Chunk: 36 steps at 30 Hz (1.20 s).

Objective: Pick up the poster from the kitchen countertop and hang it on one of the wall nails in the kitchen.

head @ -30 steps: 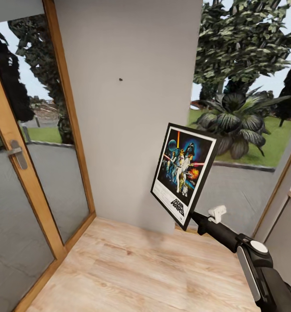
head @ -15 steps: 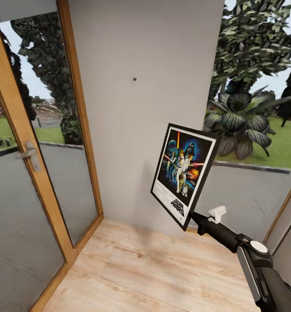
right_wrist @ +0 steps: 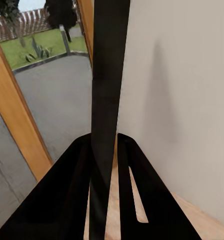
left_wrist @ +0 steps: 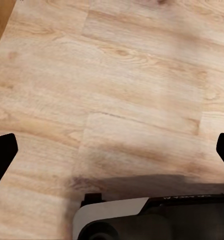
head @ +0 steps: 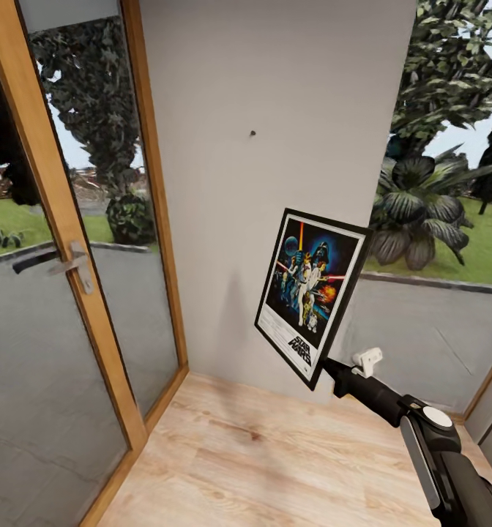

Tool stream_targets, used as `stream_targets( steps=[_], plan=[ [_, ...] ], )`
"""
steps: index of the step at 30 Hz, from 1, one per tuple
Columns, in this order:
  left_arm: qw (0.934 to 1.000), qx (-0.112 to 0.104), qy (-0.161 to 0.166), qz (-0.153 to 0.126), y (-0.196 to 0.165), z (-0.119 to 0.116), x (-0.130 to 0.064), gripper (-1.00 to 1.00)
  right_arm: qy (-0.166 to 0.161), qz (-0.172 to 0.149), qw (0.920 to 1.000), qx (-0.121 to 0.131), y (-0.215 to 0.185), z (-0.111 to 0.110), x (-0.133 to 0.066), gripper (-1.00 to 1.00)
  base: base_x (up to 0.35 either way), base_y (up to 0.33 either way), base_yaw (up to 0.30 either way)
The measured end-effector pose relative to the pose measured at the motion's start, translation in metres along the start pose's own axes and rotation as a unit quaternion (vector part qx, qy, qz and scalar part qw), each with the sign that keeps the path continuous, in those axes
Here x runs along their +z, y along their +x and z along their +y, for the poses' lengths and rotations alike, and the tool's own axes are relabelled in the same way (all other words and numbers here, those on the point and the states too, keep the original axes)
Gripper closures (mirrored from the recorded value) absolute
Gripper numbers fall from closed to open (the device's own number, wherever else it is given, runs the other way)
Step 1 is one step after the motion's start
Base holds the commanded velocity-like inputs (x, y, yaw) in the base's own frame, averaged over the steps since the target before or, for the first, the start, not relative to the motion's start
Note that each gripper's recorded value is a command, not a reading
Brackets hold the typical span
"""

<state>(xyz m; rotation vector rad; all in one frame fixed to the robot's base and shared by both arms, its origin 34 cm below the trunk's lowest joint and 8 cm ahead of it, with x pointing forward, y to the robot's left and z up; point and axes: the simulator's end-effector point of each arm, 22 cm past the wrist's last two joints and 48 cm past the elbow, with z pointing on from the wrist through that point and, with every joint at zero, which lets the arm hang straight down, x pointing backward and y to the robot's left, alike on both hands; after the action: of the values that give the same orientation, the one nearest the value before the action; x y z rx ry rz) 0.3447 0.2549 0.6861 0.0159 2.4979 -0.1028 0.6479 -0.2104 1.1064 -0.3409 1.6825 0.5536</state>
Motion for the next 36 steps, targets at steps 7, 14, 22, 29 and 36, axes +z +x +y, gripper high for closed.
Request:
stream_targets(
  steps=[7,14,22,29,36],
  plan=[
    [1.0,0.0,0.0,0.0,0.0001,0.0,0.0,-1.0,0.0,0.0,1.0,0.001,0.0003,0.0002,0.0002,1.0,0.076,0.327,-0.096],
    [1.0,0.0,0.0,-0.002,-0.0012,-0.0002,0.0001,-1.0,0.0,-0.001,1.0,0.0,-0.0009,0.0003,-0.0002,1.0,0.066,0.255,-0.239],
    [1.0,0.001,0.0,-0.005,-0.0034,0.0,0.0001,-1.0,0.0,-0.003,1.0,-0.001,-0.0034,0.001,-0.0008,1.0,0.009,0.031,-0.289],
    [1.0,0.001,0.0,-0.007,-0.0053,0.0,0.0001,-1.0,0.0,-0.005,1.0,-0.002,-0.0053,0.0017,-0.0015,1.0,0.001,0.002,-0.281],
    [1.0,0.001,0.0,-0.008,-0.006,0.0,-0.0001,-1.0,0.0,-0.006,1.0,-0.003,-0.0065,0.0024,-0.002,1.0,0.123,0.079,-0.077]
  ],
)
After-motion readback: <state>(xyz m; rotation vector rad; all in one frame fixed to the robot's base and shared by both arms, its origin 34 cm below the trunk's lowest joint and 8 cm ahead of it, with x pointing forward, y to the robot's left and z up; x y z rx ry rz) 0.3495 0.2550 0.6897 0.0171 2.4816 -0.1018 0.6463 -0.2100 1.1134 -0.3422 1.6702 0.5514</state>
